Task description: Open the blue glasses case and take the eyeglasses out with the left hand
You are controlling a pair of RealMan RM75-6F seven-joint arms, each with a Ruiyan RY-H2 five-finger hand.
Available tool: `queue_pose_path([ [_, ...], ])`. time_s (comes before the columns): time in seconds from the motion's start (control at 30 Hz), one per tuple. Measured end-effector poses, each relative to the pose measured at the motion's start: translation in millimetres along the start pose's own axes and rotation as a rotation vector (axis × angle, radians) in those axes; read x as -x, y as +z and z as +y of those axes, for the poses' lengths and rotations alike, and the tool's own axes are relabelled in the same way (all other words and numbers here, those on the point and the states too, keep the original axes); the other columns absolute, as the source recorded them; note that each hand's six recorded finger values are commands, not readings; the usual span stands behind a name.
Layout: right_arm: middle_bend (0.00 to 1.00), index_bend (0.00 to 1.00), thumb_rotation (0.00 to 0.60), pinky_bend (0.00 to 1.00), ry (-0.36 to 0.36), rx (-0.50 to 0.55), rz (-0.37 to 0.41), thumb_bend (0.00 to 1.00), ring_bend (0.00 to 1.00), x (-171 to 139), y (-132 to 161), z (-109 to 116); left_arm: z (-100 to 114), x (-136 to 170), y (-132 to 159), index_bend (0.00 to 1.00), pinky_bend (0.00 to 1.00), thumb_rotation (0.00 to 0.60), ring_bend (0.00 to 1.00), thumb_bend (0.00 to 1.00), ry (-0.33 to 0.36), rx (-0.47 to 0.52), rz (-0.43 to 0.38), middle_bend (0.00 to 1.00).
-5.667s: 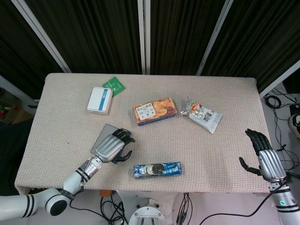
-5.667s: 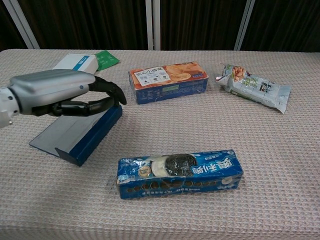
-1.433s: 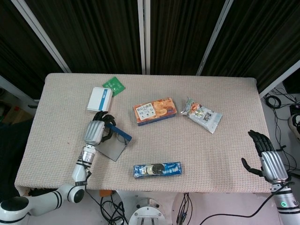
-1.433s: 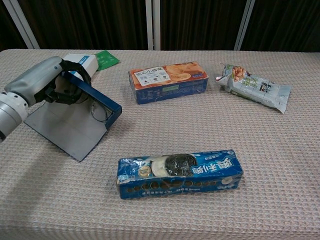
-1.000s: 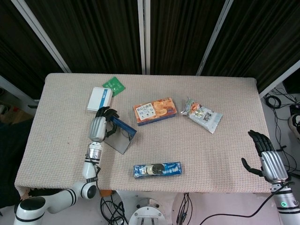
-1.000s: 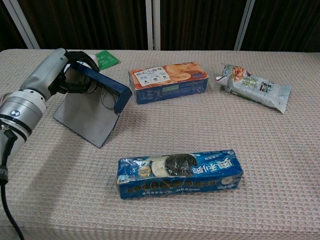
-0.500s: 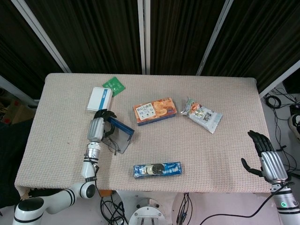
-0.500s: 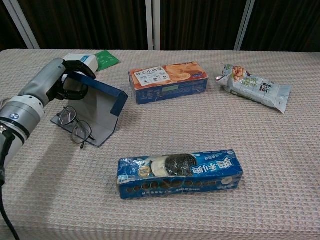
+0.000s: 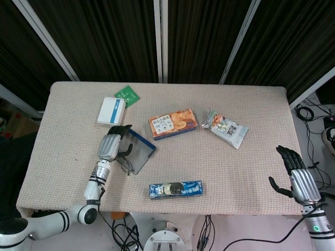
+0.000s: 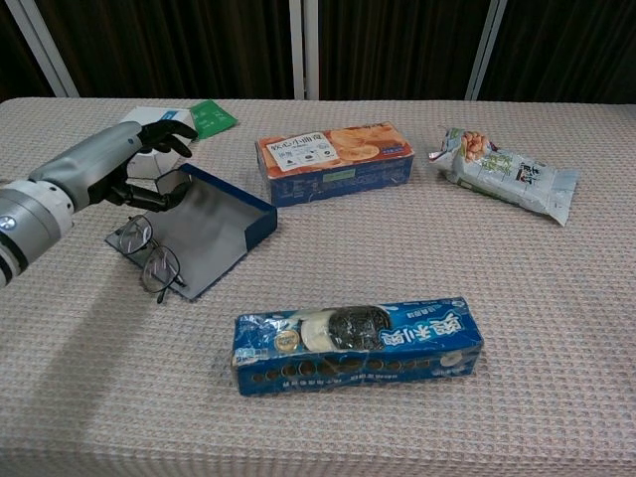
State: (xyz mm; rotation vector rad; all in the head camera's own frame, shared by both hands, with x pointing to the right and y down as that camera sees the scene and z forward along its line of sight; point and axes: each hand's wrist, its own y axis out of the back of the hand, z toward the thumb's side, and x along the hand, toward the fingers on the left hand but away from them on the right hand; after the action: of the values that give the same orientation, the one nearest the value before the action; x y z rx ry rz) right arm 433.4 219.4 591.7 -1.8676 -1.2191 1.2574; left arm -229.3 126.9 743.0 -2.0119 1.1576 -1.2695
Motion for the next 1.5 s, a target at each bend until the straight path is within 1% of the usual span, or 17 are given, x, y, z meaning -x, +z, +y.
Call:
queue_pose_path([
  [0.03, 0.05, 0.01, 0.600, 0.00, 0.000, 0.000, 0.001, 0.31, 0.00, 0.2, 0.3, 0.0, 5.2, 3.0, -0.7, 0.14, 0.12, 0.489, 0.12, 0.42, 0.002, -0.010, -0.006, 0.19],
  [0.1, 0.05, 0.01, 0.600, 0.00, 0.001, 0.001, 0.004, 0.31, 0.00, 0.6, 0.8, -0.2, 13.8, 8.0, -3.0, 0.17, 0.12, 0.535, 0.12, 0.42, 0.005, -0.031, -0.018, 0.19],
  [0.13, 0.05, 0.01, 0.600, 0.00, 0.002, 0.001, 0.006, 0.31, 0.00, 0.9, 1.2, -0.4, 19.4, 11.9, -5.9, 0.21, 0.12, 0.573, 0.12, 0.43, 0.004, -0.053, -0.027, 0.19],
  [0.2, 0.05, 0.01, 0.600, 0.00, 0.003, 0.001, 0.008, 0.31, 0.00, 1.3, 1.7, -0.8, 27.3, 18.6, -11.9, 0.27, 0.12, 0.599, 0.12, 0.43, -0.006, -0.098, -0.042, 0.19],
  [0.27, 0.05, 0.01, 0.600, 0.00, 0.004, 0.002, 0.010, 0.31, 0.00, 1.9, 2.2, -1.5, 35.2, 27.8, -20.4, 0.32, 0.11, 0.600, 0.12, 0.43, -0.025, -0.165, -0.062, 0.19],
  [0.33, 0.05, 0.01, 0.600, 0.00, 0.006, 0.002, 0.010, 0.31, 0.00, 2.1, 2.5, -2.3, 39.2, 38.0, -30.0, 0.35, 0.11, 0.600, 0.12, 0.43, -0.056, -0.242, -0.088, 0.19],
  [0.4, 0.05, 0.01, 0.600, 0.00, 0.007, 0.003, 0.011, 0.31, 0.00, 2.3, 2.8, -2.9, 38.2, 46.5, -37.6, 0.36, 0.11, 0.600, 0.12, 0.43, -0.094, -0.295, -0.109, 0.19],
  [0.43, 0.05, 0.01, 0.600, 0.00, 0.007, 0.003, 0.011, 0.31, 0.00, 2.3, 2.9, -3.0, 34.5, 51.6, -42.9, 0.36, 0.11, 0.600, 0.12, 0.43, -0.130, -0.317, -0.119, 0.19],
  [0.53, 0.05, 0.01, 0.600, 0.00, 0.005, 0.003, 0.012, 0.31, 0.00, 2.0, 3.4, -2.7, 28.6, 55.3, -50.9, 0.37, 0.11, 0.600, 0.12, 0.43, -0.179, -0.320, -0.122, 0.19],
  [0.63, 0.05, 0.01, 0.600, 0.00, 0.005, 0.000, 0.012, 0.31, 0.00, 1.5, 3.8, -2.4, 24.5, 54.2, -55.1, 0.38, 0.11, 0.600, 0.12, 0.43, -0.192, -0.323, -0.132, 0.19],
  [0.73, 0.05, 0.01, 0.600, 0.00, 0.003, -0.001, 0.010, 0.31, 0.00, 0.7, 4.0, -1.4, 17.0, 51.0, -53.2, 0.39, 0.11, 0.600, 0.12, 0.43, -0.193, -0.332, -0.155, 0.19],
  [0.83, 0.05, 0.01, 0.600, 0.00, -0.001, -0.004, 0.006, 0.31, 0.00, -0.6, 3.7, 0.0, 13.0, 48.5, -47.4, 0.41, 0.11, 0.600, 0.12, 0.43, -0.181, -0.342, -0.182, 0.19],
  [0.93, 0.05, 0.01, 0.600, 0.00, -0.002, -0.002, 0.003, 0.31, 0.00, -0.9, 3.5, -0.1, 12.6, 47.3, -43.8, 0.45, 0.11, 0.600, 0.12, 0.38, -0.163, -0.342, -0.196, 0.19],
  [1.03, 0.05, 0.01, 0.600, 0.00, 0.001, -0.002, 0.005, 0.31, 0.00, -0.7, 4.1, -1.1, 9.9, 45.6, -43.6, 0.47, 0.11, 0.600, 0.12, 0.35, -0.157, -0.355, -0.198, 0.19],
  [1.37, 0.05, 0.01, 0.600, 0.00, -0.005, -0.003, 0.000, 0.30, 0.00, -1.8, 3.6, 0.9, 0.4, 43.3, -39.0, 0.48, 0.11, 0.600, 0.12, 0.34, -0.168, -0.337, -0.205, 0.19],
  [1.5, 0.05, 0.01, 0.600, 0.00, -0.004, -0.004, -0.002, 0.30, 0.00, -2.0, 3.4, 0.3, -2.5, 41.6, -36.4, 0.48, 0.11, 0.600, 0.12, 0.35, -0.173, -0.345, -0.214, 0.19],
])
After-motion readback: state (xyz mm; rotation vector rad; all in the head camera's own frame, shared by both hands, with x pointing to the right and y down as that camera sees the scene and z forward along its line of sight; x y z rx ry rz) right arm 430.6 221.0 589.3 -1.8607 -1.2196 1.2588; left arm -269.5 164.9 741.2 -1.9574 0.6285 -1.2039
